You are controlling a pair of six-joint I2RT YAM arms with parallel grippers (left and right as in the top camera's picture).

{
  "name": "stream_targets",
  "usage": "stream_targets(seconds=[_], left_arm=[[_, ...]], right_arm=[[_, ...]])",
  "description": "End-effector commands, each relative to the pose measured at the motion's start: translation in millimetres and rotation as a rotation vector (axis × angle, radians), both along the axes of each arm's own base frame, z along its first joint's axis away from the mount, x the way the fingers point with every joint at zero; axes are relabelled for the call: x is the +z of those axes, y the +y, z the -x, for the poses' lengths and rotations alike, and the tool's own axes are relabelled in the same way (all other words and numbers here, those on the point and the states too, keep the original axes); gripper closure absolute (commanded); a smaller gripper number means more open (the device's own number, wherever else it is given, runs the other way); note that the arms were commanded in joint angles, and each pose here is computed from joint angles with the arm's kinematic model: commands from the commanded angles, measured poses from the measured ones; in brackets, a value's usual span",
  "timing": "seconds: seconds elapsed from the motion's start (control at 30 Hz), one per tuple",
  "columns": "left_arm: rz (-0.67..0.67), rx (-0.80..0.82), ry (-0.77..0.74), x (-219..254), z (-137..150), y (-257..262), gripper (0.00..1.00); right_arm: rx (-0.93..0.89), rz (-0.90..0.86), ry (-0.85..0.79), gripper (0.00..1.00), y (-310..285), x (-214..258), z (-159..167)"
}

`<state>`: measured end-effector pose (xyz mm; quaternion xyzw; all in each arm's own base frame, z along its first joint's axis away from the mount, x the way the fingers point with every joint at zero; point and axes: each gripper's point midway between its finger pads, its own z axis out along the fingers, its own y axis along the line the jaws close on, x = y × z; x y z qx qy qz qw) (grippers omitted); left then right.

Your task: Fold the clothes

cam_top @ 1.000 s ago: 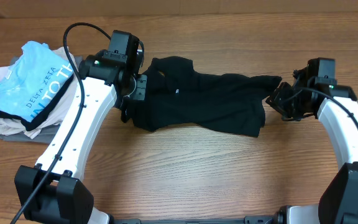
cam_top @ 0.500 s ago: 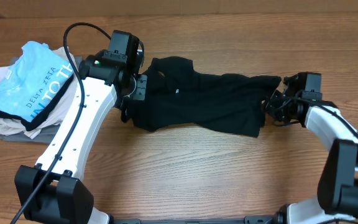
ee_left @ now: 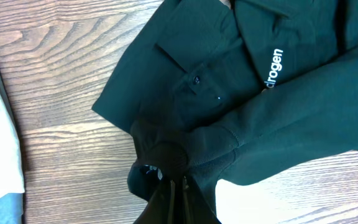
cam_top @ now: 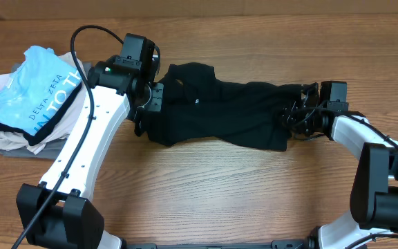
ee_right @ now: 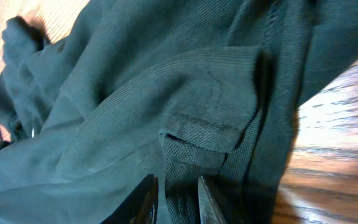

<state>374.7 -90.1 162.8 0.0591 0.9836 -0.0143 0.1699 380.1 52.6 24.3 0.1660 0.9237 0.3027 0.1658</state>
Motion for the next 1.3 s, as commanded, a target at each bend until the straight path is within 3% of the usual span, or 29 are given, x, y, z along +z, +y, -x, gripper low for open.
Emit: stream_targets(seconds=[0.0, 0.13, 0.2, 0.3, 0.37, 0.57, 0.87, 1.1, 1.27], left_arm=[[0.002, -0.012, 0.010, -3.7, 0.8, 1.7, 0.96], [0.003, -0.012, 0.009, -3.7, 0.6, 1.6, 0.96], [0.002, -0.012, 0.009, -3.6, 0.4, 1.6, 0.96], [0.002, -0.012, 0.009, -3.6, 0.4, 1.6, 0.96], [0.003, -0.012, 0.008, -3.6, 0.4, 1.5, 0.96], [0.003, -0.012, 0.010, -3.7, 0.6, 1.5, 0.96], [0.024, -0.020, 0.014, -3.6, 1.3, -2.3, 0.96], [0.024, -0.020, 0.015, -3.8, 1.6, -2.3, 0.96], [0.022, -0.018, 0.018, -3.6, 2.5, -1.2, 0.96]], right_arm=[[0.036, -0.023, -0.047, 0.75, 6.0, 12.2, -5.8], [0.036, -0.019, -0.064, 0.72, 5.4, 17.2, -10.2], [0.022, 0.009, -0.066, 0.57, 0.6, 15.0, -12.3], [0.000, 0.055, -0.067, 0.46, -6.9, 11.6, -14.9], [-0.008, 0.073, -0.065, 0.45, -9.4, 9.5, -15.5], [-0.008, 0.077, -0.095, 0.58, -8.6, 12.5, -21.4], [-0.003, 0.084, -0.091, 0.60, -5.4, 4.3, -24.1], [0.022, 0.076, -0.111, 0.93, 4.5, 7.5, -26.9], [-0.034, 0.087, -0.117, 0.96, -16.3, 38.5, -30.4]])
